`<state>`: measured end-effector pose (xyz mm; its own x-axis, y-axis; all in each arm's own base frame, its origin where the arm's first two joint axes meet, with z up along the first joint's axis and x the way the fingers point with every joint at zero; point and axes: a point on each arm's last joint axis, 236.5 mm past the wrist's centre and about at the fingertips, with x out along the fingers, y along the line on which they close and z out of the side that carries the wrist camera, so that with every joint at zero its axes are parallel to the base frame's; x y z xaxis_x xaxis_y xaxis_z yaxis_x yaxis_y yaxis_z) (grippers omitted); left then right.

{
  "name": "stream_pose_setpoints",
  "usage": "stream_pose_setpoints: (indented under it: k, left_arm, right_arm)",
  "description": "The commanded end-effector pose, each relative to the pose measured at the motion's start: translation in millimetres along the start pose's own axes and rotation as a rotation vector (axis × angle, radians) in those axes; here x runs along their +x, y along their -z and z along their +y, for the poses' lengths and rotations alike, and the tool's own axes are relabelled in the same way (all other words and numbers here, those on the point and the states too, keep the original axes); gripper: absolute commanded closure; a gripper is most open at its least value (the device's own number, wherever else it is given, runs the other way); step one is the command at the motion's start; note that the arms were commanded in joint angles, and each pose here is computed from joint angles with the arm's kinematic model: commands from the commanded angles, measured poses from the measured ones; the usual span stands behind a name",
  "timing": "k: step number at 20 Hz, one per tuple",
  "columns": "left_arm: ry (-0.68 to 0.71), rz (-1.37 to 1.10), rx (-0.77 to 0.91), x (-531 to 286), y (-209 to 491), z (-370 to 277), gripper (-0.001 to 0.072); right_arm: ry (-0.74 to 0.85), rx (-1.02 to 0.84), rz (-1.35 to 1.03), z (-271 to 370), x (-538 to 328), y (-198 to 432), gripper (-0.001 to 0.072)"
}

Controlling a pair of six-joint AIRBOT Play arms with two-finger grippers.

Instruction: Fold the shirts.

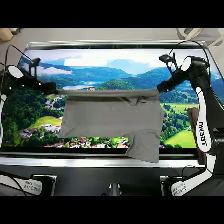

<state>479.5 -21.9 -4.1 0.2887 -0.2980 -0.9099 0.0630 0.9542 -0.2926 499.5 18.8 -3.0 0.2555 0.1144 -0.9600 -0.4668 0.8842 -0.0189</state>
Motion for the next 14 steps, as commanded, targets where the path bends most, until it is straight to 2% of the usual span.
stream_pose_setpoints:
  k: [1, 4, 7, 8, 9, 10, 11, 14]
  left_arm:
    - [0.042, 0.22, -0.021, 16.9, 60.8, -11.2, 0.0679]
    - [0.047, 0.3, -0.048, 46.0, 92.1, -8.7, 0.0679]
    - [0.04, 0.295, -0.079, 50.6, 93.3, -5.2, 0.0679]
    - [0.042, 0.294, -0.087, 48.7, 92.4, -4.7, 0.0659]
    - [0.046, 0.302, -0.089, 44.9, 92.6, -5.1, 0.0459]
    - [0.048, 0.318, -0.107, 37.7, 93.3, -4.2, 0.0126]
    - [0.049, 0.326, -0.128, 27.6, 91.9, -1.4, 0.0086]
    - [0.049, 0.319, -0.168, -11.6, 96.0, 14.5, 0.0111]
  right_arm:
    - [-0.122, 0.014, 0.169, 32.1, 16.9, 48.2, 0.0691]
    - [-0.267, 0.08, 0.176, 69.9, 46.3, 62.1, 0.0691]
    - [-0.297, 0.125, 0.193, 78.8, 51.1, 68.1, 0.0685]
    - [-0.293, 0.127, 0.193, 78.0, 50.2, 68.1, 0.0579]
    - [-0.289, 0.125, 0.187, 77.3, 48.1, 67.0, 0.0315]
    - [-0.281, 0.112, 0.186, 76.4, 41.8, 67.6, 0.0113]
    - [-0.251, 0.084, 0.213, 70.6, 31.9, 75.8, 0.0102]
    - [-0.094, -0.006, 0.459, 33.2, -9.4, 138.8, 0.0131]
